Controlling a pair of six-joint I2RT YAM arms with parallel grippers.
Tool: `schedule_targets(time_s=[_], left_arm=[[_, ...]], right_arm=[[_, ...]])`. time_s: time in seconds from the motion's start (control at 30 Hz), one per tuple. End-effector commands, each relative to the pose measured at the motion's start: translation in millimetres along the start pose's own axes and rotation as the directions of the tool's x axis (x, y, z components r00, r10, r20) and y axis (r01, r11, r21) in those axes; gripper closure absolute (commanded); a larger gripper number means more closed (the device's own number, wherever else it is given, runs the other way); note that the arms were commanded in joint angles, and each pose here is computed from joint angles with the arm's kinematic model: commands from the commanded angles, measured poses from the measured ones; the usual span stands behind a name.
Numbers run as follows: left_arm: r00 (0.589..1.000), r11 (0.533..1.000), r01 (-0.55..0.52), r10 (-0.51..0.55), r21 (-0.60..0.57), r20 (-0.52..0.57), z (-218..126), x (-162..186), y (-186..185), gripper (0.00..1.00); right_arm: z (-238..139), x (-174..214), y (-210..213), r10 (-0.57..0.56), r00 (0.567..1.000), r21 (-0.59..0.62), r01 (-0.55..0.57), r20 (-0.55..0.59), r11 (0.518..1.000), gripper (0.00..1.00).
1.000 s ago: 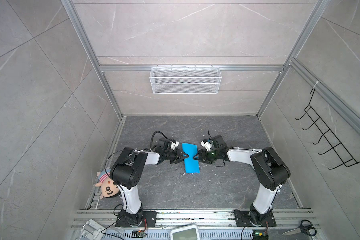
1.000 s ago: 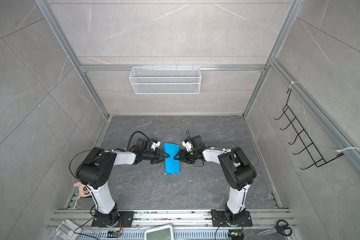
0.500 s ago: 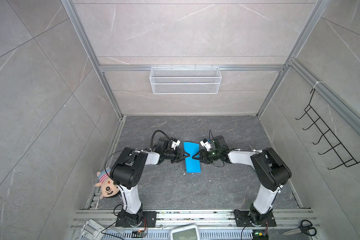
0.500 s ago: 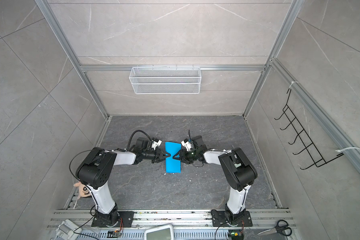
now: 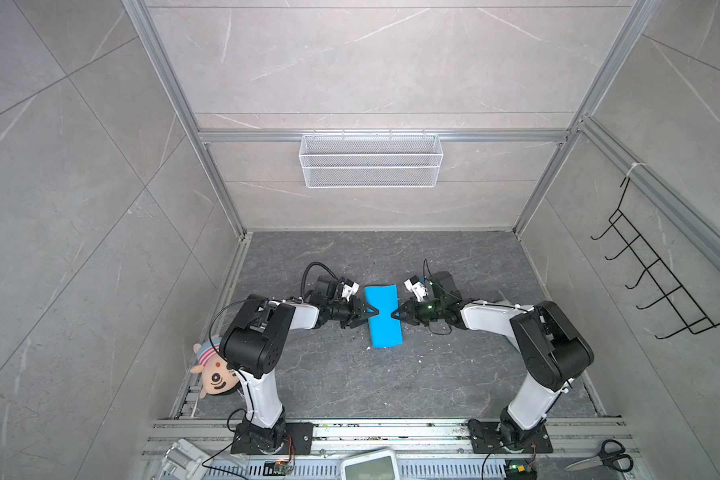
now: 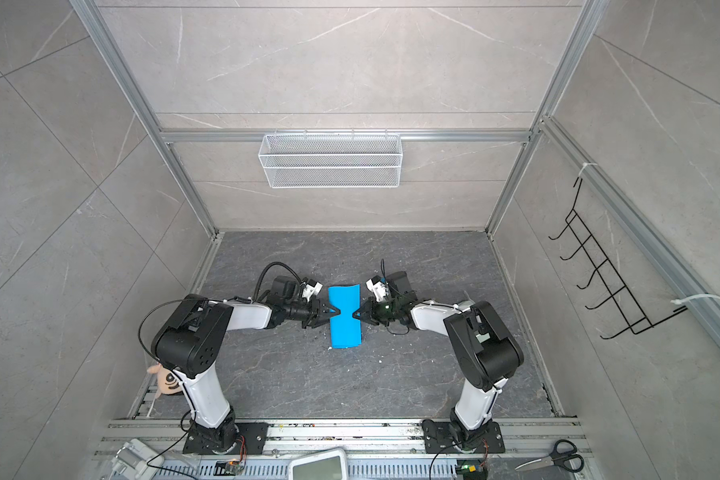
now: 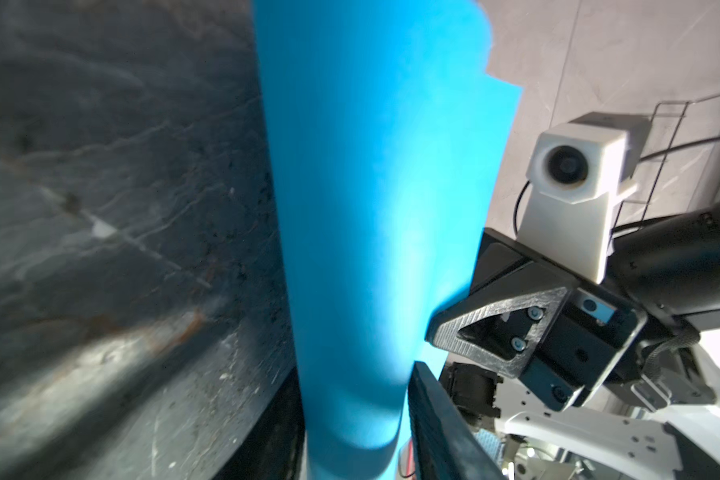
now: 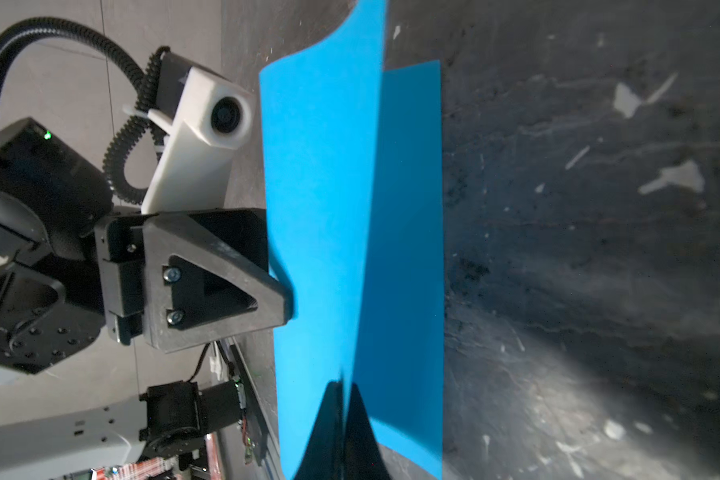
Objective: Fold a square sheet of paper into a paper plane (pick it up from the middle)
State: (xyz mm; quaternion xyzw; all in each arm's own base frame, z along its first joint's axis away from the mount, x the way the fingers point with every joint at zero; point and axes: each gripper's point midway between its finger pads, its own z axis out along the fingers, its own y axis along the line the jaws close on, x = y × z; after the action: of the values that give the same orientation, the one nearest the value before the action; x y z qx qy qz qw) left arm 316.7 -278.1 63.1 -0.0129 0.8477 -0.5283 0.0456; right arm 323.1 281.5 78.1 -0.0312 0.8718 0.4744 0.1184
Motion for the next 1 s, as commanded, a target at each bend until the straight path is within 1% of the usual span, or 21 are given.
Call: schedule_targets(time_s=[0.0,0.1,0.17,0.27,0.4,0.53,0.63,0.8,0.87,0.97], left_arm=[[0.999,0.998,-0.028,0.030,-0.053,0.037,-8,-7,-1,0.41],[0.996,0.990,-0.023,0.034,-0.140,0.078,-19,-9,6,0.32],[0.993,0.982,-0.018,0.039,-0.187,0.108,-27,-10,10,0.28],[0.986,0.976,-0.011,0.046,-0.218,0.158,-38,-11,13,0.25],[0.981,0.982,-0.011,0.047,-0.189,0.186,-40,-11,7,0.25],[0.981,0.985,-0.003,0.035,-0.171,0.189,-37,-11,7,0.27],[0.983,0.986,0.005,0.026,-0.168,0.179,-32,-9,8,0.29],[0.986,0.985,0.008,0.021,-0.173,0.164,-23,-10,8,0.32],[0.988,0.983,0.013,0.015,-0.184,0.152,-19,-9,10,0.33],[0.991,0.974,0.009,0.021,-0.225,0.130,-13,-8,12,0.34]], right_arm=[[-3,-4,7,-0.014,1.000,0.012,0.013,0.010,1.000,0.99],[1,-3,13,-0.020,1.000,0.023,0.020,-0.005,1.000,0.99],[4,-2,17,-0.030,0.999,0.038,0.031,-0.024,0.999,1.00],[11,0,25,-0.051,0.997,0.052,0.054,-0.053,0.997,0.99],[23,1,32,-0.067,0.994,0.043,0.071,-0.090,0.997,0.99],[32,-4,27,-0.059,0.992,0.065,0.067,-0.111,0.996,0.98],[37,-5,14,-0.045,0.991,0.118,0.060,-0.126,0.991,0.98],[36,-3,-13,-0.034,0.992,0.245,0.064,-0.123,0.967,0.97],[33,-2,-22,-0.029,0.992,0.290,0.063,-0.121,0.955,0.97],[32,-1,-30,-0.027,0.992,0.324,0.064,-0.120,0.944,0.96]])
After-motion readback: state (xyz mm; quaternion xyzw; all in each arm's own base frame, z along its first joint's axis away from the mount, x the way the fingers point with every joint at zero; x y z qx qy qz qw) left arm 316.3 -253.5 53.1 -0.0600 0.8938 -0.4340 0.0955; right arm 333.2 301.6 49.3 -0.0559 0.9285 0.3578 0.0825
